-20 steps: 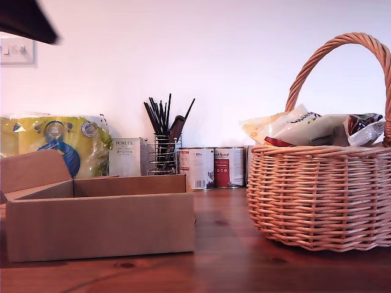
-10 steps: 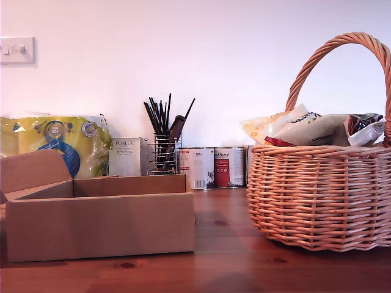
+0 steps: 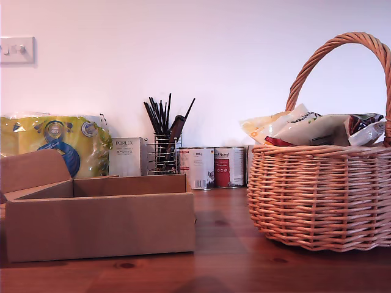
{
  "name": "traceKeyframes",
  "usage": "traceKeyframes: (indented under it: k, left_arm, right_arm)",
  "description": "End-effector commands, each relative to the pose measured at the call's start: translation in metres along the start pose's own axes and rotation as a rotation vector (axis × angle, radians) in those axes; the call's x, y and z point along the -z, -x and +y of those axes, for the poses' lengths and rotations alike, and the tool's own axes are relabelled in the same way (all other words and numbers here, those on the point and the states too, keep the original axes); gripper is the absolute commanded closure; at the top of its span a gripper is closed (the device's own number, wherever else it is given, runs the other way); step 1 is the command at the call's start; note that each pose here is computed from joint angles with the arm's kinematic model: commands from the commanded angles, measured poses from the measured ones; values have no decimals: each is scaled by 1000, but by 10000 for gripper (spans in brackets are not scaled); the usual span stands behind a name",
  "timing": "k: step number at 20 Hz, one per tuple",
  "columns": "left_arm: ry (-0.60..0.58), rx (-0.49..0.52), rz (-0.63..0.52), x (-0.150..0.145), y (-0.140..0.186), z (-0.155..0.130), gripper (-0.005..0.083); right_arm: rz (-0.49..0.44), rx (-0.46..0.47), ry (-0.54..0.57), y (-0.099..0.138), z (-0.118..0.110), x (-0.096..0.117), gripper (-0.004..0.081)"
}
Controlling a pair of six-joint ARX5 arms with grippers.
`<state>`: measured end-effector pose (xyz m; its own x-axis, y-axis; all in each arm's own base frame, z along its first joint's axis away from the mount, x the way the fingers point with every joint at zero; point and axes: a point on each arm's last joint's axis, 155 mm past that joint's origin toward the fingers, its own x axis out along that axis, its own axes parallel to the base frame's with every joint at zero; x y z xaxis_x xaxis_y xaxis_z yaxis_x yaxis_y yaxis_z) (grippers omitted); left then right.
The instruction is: Move the bags of Easter eggs from the cardboard box on the left into the woven basket on the right side.
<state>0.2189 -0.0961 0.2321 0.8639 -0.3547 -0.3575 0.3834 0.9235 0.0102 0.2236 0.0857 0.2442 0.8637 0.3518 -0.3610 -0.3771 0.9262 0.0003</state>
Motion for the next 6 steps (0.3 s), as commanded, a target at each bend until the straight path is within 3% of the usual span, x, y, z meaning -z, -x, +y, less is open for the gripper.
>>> traceKeyframes:
  k: [1,6]
  left_arm:
    - [3,-1,11,5,-3,0,797]
    - [3,-1,11,5,-3,0,797]
  right_arm:
    - [16,3,-4,-1,-1,6,782]
    - [46,3,-6,0,-1,13,782]
